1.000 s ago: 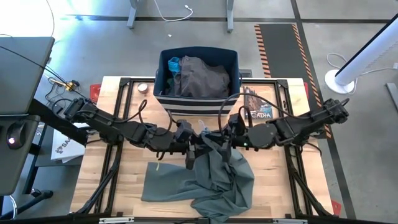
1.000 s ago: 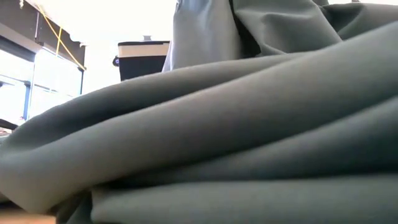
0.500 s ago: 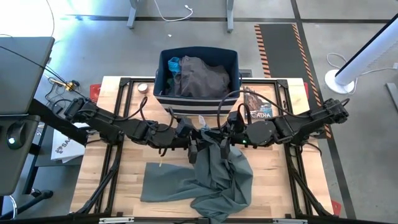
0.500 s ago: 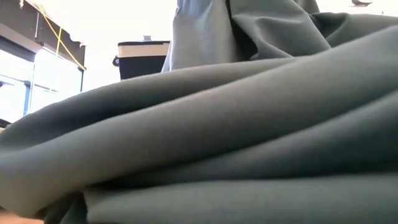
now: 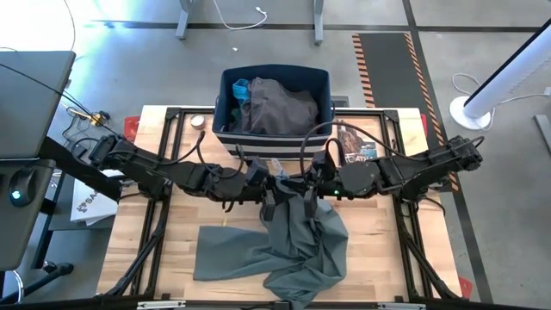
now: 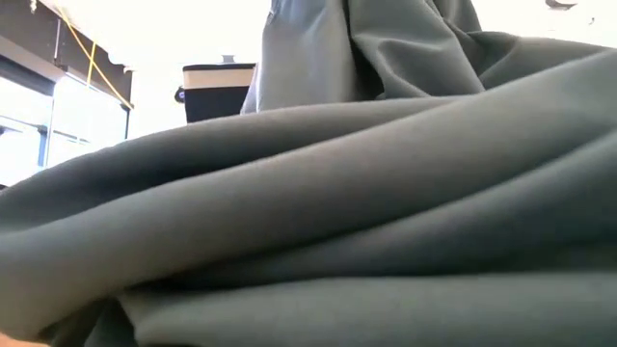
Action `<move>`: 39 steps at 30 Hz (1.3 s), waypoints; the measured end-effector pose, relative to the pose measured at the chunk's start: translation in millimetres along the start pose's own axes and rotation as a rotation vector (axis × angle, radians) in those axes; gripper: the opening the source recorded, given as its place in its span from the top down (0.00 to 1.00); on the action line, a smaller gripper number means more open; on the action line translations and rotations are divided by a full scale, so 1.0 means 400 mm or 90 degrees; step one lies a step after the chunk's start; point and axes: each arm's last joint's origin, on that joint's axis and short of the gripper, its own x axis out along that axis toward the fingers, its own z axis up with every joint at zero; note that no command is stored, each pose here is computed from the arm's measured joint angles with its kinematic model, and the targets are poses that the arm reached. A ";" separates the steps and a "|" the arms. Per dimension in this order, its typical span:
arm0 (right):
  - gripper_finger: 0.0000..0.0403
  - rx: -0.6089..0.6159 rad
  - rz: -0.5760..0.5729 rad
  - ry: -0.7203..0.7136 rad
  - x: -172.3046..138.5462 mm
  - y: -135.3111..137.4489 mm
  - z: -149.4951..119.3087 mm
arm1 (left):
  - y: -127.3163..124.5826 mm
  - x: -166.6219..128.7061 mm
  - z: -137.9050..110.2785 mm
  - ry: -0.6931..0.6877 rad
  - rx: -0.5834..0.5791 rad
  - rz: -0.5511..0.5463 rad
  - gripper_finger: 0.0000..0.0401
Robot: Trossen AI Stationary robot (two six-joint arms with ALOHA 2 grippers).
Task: Sort clothes
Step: Fold the blue pants
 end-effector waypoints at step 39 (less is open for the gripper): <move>0.99 0.007 0.017 0.017 0.036 0.000 -0.017 | -0.004 -0.003 -0.012 0.037 0.019 -0.020 0.58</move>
